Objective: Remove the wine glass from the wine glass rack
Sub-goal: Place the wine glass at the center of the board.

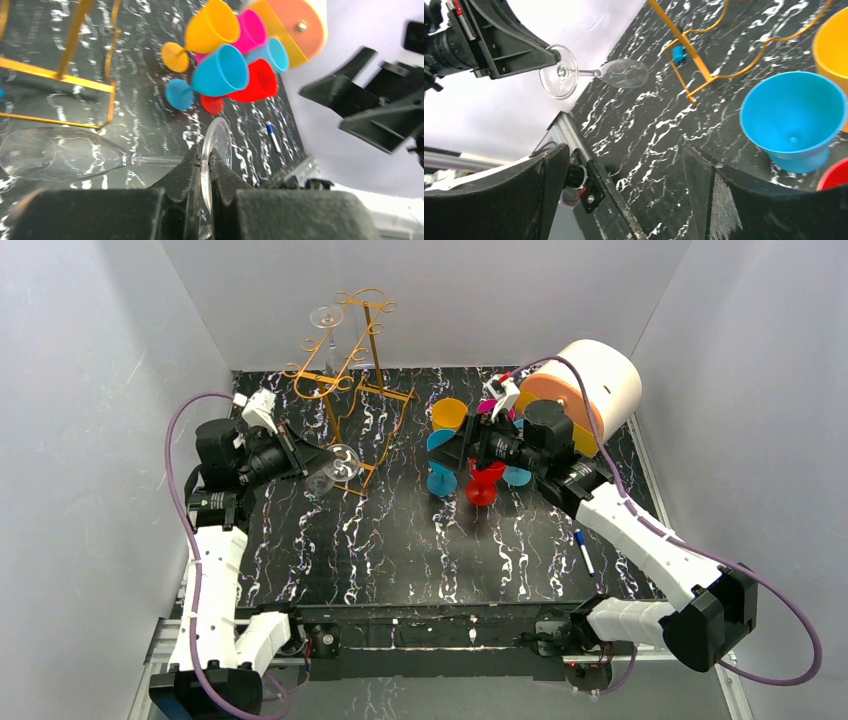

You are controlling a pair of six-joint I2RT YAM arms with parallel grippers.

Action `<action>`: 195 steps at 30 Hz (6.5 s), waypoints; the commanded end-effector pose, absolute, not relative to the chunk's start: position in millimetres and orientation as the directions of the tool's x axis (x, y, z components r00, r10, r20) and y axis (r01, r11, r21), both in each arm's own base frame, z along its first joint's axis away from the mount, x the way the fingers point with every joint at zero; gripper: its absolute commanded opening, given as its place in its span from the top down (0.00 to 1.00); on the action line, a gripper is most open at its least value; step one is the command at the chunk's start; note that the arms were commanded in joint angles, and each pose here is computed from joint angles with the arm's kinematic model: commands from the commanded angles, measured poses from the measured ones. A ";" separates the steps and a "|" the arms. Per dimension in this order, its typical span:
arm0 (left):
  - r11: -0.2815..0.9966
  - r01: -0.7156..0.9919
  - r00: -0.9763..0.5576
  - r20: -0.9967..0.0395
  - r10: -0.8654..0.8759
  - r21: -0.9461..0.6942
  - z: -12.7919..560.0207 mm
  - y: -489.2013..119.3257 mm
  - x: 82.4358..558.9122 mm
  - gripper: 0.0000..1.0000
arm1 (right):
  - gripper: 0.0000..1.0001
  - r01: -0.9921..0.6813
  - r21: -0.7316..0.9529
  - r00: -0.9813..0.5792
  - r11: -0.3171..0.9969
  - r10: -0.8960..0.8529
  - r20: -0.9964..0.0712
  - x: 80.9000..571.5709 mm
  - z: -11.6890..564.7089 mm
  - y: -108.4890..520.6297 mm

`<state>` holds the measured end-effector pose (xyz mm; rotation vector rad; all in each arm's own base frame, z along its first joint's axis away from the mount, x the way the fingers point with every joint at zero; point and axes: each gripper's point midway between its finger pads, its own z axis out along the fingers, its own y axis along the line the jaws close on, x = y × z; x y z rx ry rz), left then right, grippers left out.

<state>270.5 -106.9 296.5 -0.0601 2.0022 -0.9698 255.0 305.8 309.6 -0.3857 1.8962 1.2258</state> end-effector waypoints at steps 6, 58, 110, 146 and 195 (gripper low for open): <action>0.514 0.538 -0.639 -0.721 -0.269 -0.668 328.7 -155.0 237.6 1.00 | 0.24 -0.721 0.661 -0.655 0.206 0.104 -0.748 225.4 343.6 334.1; 0.310 0.638 -0.682 -0.704 -0.199 -0.705 312.8 -236.6 210.0 0.68 | 0.99 -0.743 0.668 -0.667 0.048 0.027 -0.744 214.6 344.3 368.6; 0.023 0.980 -0.197 -0.976 0.089 -0.196 303.5 -210.2 90.2 1.00 | 0.23 -0.588 0.796 -0.780 0.140 0.161 -0.604 266.7 318.8 273.5; -0.207 0.973 -0.089 -0.993 0.079 -0.104 305.2 -221.7 92.7 1.00 | 0.57 -0.562 0.811 -0.799 -0.161 -0.148 -0.583 207.1 323.8 301.8; 0.189 0.980 -0.116 -0.958 0.263 -0.067 258.0 -205.4 151.9 1.00 | 0.46 -0.680 0.672 -0.633 -0.292 -0.227 -0.740 149.6 354.1 271.7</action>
